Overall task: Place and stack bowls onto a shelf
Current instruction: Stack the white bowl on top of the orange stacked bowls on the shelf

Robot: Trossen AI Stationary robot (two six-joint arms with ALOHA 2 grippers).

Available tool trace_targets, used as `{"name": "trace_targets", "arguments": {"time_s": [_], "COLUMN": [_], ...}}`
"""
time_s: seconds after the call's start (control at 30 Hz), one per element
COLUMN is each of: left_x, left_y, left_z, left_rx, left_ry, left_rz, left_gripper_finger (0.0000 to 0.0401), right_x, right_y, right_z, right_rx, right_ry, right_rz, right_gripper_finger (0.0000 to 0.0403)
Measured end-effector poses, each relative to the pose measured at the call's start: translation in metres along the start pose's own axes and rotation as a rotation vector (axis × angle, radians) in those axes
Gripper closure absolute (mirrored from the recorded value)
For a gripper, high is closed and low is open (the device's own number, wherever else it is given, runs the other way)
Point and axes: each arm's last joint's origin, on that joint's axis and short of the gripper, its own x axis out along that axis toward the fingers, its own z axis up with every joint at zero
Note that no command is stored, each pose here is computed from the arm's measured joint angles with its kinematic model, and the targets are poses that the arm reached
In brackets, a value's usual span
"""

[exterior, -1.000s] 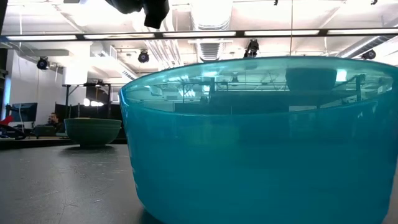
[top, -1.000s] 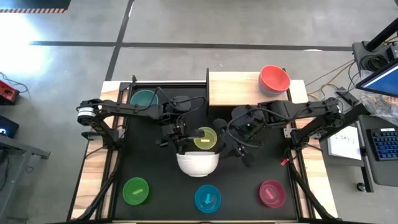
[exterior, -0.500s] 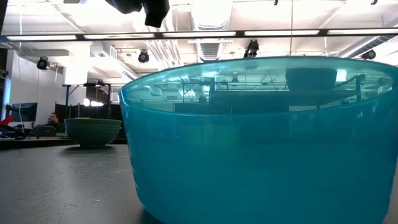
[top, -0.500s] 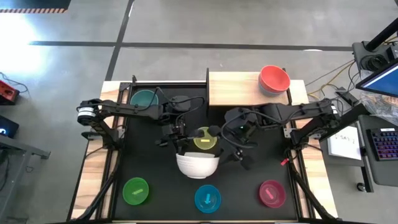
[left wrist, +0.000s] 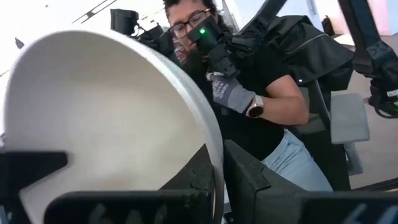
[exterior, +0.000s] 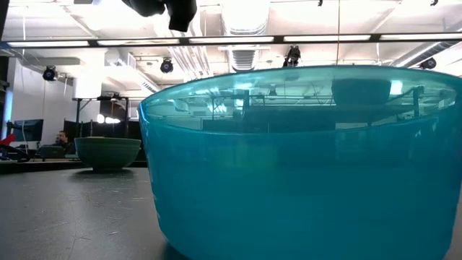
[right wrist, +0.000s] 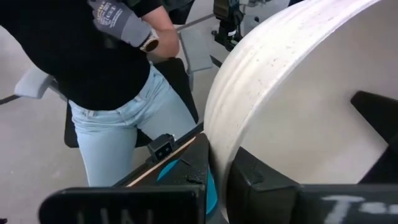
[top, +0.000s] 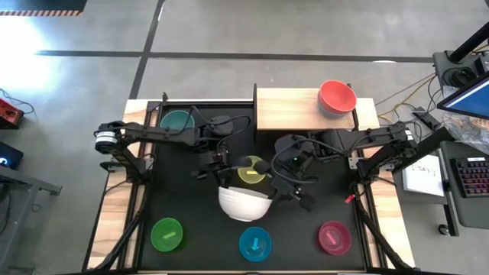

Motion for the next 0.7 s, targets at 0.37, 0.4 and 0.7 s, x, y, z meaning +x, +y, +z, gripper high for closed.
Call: {"name": "trace_targets", "arguments": {"time_s": [0.37, 0.4, 0.7], "left_x": [0.0, 0.0, -0.009], "left_y": [0.003, 0.004, 0.006], "left_z": [0.0, 0.0, 0.008], "left_rx": [-0.063, -0.052, -0.006], "left_ry": [0.044, 0.053, 0.066], "left_rz": [0.073, 0.089, 0.121], "left_gripper_finger": [0.0278, 0.0267, 0.0208], "right_x": [0.003, 0.004, 0.015], "right_y": [-0.004, -0.005, -0.011], "right_z": [-0.002, -0.002, -0.008], "right_rx": [-0.014, -0.015, 0.032], "right_ry": [0.012, 0.012, 0.007], "right_rz": [-0.033, -0.032, 0.035], "right_gripper_finger": [0.0396, 0.0396, 0.0395]}}
